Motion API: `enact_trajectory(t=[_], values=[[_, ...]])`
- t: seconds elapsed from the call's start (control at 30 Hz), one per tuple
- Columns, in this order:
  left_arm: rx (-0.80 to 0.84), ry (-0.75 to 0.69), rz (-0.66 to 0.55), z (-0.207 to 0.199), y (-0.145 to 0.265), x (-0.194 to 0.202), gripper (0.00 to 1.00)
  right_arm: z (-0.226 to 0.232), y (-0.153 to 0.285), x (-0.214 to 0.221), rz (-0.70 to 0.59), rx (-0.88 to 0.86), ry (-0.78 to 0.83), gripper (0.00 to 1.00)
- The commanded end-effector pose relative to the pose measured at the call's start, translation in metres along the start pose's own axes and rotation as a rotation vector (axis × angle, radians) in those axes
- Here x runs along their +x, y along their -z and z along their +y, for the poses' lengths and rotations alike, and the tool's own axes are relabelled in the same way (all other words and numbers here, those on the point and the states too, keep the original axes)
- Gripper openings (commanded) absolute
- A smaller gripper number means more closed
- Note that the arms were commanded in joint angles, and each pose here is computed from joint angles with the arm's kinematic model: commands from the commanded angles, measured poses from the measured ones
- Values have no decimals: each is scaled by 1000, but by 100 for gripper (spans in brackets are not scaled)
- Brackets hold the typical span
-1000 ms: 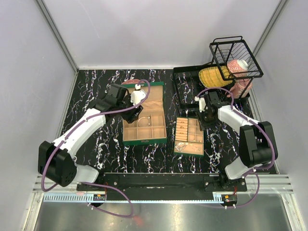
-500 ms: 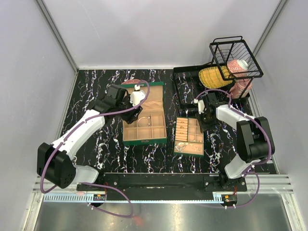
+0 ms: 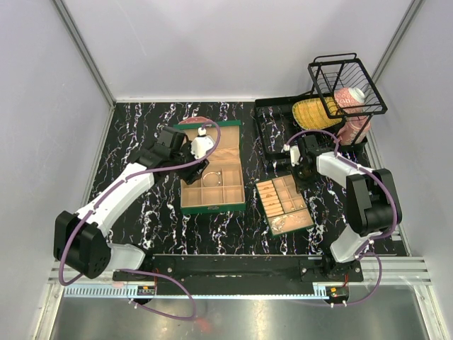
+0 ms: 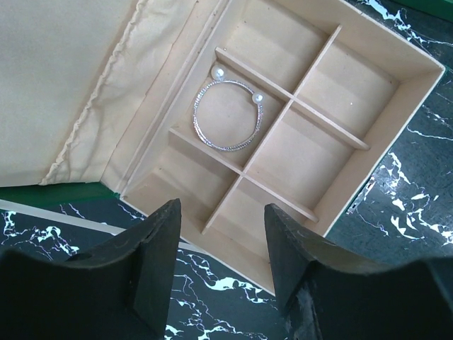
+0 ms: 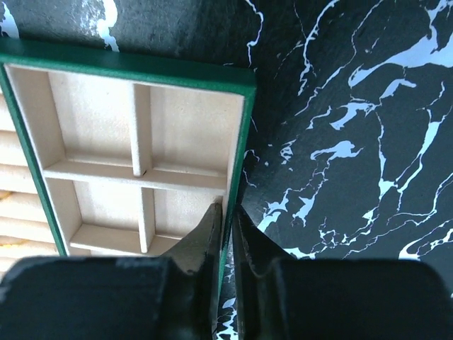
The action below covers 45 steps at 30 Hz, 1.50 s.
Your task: Organize the mixed jewelry
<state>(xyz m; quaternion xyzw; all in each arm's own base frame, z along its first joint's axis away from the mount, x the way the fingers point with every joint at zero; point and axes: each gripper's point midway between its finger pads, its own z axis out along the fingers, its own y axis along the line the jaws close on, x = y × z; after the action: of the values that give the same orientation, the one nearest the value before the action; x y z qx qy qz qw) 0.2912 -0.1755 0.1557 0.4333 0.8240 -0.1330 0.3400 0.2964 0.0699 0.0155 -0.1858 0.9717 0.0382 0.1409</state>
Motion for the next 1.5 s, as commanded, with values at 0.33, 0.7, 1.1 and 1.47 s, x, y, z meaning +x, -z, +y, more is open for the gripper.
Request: enact_trajectory(t=[0.33, 0.7, 1.1, 1.47], values=[[-42, -52, -67, 4, 11, -10, 54, -4, 9, -23, -64, -26, 180, 4], [0, -31, -90, -1, 14, -13, 54, 18, 33, -29, -140, -158, 359, 0], [22, 8, -103, 5, 20, -17, 53, 33, 56, -24, -126, -276, 506, 0], [7, 102, -127, 26, 33, -16, 51, 39, 94, -45, -141, -319, 569, 0]])
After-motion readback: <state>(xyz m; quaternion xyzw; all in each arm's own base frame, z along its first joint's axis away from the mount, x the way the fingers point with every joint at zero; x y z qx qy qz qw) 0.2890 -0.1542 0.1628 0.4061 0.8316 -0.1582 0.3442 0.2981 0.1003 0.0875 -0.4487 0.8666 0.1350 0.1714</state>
